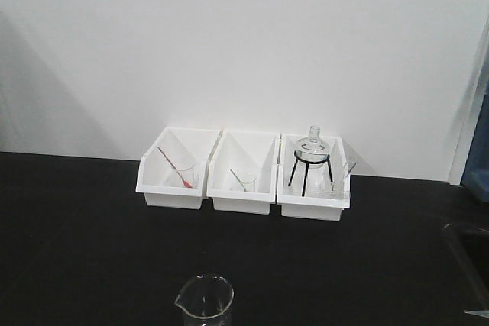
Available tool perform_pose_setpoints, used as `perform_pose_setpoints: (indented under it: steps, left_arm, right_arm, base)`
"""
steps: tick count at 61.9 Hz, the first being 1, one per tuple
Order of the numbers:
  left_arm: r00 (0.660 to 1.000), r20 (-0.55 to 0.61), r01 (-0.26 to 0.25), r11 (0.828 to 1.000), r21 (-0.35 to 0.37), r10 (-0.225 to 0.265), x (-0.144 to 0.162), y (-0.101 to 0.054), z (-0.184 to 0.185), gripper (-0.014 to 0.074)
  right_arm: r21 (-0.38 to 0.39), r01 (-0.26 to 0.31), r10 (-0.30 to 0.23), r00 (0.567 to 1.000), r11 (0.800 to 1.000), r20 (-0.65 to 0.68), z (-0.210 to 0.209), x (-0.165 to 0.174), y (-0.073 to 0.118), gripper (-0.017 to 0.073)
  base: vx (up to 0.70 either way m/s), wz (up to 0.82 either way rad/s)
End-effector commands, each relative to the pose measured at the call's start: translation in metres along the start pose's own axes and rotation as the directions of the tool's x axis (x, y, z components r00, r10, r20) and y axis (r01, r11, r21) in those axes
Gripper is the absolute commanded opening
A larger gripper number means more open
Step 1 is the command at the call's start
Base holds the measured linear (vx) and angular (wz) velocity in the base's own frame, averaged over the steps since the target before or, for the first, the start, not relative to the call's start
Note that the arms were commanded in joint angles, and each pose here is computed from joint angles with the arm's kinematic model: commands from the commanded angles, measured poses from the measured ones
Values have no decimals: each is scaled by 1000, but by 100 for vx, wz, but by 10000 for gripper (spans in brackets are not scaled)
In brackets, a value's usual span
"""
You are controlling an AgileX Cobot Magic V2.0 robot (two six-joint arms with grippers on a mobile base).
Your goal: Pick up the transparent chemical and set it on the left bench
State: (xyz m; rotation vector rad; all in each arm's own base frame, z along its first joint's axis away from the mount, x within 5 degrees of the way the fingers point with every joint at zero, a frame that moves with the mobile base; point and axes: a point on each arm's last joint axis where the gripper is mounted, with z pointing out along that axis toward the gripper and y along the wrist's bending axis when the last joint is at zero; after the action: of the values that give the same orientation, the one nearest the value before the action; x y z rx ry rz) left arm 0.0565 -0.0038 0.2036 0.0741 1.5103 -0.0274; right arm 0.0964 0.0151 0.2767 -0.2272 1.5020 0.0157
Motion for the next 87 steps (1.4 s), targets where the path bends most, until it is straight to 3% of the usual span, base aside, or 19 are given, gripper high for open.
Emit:
perform_pose_setpoints:
  steps: [1,5,10,13,18,28,34,40,49,57,74,80,87]
  left_arm:
    - [997,81,9,1000,-2,-9,-3,0,-1,-3]
    - [997,81,9,1000,-2,-9,-3,0,-1,-3]
    - [997,81,9,1000,-2,-9,-3,0,-1,-3]
    - [997,81,9,1000,-2,-9,-3,0,-1,-3]
    - [997,81,9,1000,-2,-9,-3,0,-1,-3]
    - [997,81,9,1000,-2,-9,-3,0,-1,-3]
    - [997,81,9,1000,-2,-9,-3,0,-1,-3]
    - [997,81,9,1000,-2,-9,-3,0,-1,-3]
    - [997,81,9,1000,-2,-9,-3,0,-1,-3]
    - [997,81,9,1000,-2,-9,-3,0,-1,-3]
    - [997,81,9,1000,-2,-9,-3,0,-1,-3]
    - [997,81,9,1000,-2,-9,-3,0,-1,-3]
    - [997,81,9,1000,-2,-9,-3,0,-1,-3]
  right_arm:
    - [-70,-40,50,990,997,133,10,-21,4,-6]
    - [-122,-97,115,982,988,150,23,-26,6,-4]
    - [-217,-96,134,977,972,169,45,-32,12,-4]
    - [-311,-93,167,961,946,221,58,-39,19,-3]
    - [-430,-40,170,948,902,269,81,-49,28,-1]
    - [-552,10,113,975,834,190,140,-53,64,-1]
    - [-569,31,55,990,822,134,171,-54,95,-1]
    - [-590,4,55,995,807,82,201,-53,127,-1]
    - [-637,-1,25,999,771,29,220,-34,156,-1]
    - [-637,-18,-25,998,771,-59,223,-17,165,-1]
    - [-628,-51,-72,983,777,-169,233,16,171,42]
    - [-626,-75,-59,980,776,-191,234,20,173,107]
    - [-611,-142,-6,972,779,-233,234,20,173,248]
  base:
    - [3,-5]
    - [2,-5]
    - [2,-4]
    - [1,-3]
    - [0,-1]
    - [0,0]
    - [0,0]
    - [0,0]
    - [0,0]
    - [0,0]
    - [0,0]
    - [0,0]
    - [0,0]
